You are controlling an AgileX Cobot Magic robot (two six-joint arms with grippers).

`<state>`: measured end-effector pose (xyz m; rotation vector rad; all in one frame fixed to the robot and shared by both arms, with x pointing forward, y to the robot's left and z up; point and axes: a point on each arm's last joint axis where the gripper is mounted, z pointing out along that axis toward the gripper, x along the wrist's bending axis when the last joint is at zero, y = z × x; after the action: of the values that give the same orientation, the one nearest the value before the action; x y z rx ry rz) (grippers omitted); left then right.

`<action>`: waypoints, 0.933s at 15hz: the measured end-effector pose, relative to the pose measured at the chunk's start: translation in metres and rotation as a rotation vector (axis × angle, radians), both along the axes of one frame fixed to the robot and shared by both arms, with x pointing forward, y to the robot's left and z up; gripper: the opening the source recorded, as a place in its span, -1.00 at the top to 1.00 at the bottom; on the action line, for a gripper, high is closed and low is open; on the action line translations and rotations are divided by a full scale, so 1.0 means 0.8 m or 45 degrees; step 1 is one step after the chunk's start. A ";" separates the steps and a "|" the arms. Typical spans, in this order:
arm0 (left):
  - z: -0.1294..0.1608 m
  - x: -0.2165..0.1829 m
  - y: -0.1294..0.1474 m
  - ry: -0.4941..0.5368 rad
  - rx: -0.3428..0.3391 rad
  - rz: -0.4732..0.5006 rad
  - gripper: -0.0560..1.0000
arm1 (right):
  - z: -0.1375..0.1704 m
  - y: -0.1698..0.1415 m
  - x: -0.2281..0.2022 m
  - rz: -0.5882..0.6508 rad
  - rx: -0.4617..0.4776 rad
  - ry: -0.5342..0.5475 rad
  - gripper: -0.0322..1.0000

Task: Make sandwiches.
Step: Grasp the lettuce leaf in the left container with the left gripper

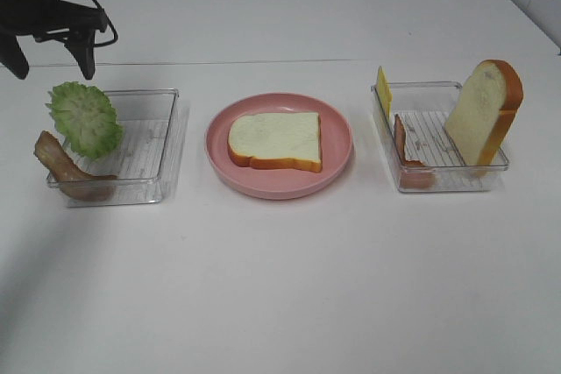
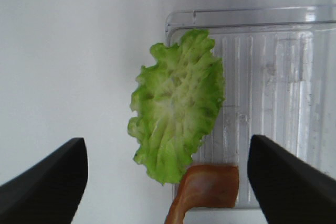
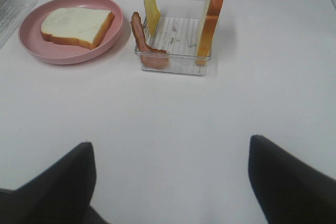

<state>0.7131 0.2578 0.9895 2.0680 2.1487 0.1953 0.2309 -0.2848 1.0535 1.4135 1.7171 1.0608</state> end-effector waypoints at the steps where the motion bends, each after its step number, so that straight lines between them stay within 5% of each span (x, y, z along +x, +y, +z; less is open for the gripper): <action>1: -0.008 0.002 0.000 0.018 0.004 0.000 -0.60 | 0.000 0.000 0.000 0.000 0.000 0.000 -0.53; 5: -0.045 0.010 -0.001 0.062 0.009 -0.001 -0.58 | 0.000 0.000 0.000 0.000 0.000 0.000 -0.53; 12: -0.055 0.016 -0.002 0.025 -0.004 0.026 -0.33 | 0.000 0.000 0.000 0.000 0.000 0.000 -0.53; 14: -0.059 0.017 -0.002 0.033 -0.011 0.029 -0.05 | 0.000 0.000 0.000 0.000 0.000 0.000 -0.53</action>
<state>0.7267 0.2559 0.9420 2.0534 2.1848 0.1625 0.2309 -0.2848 1.0535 1.4135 1.7171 1.0608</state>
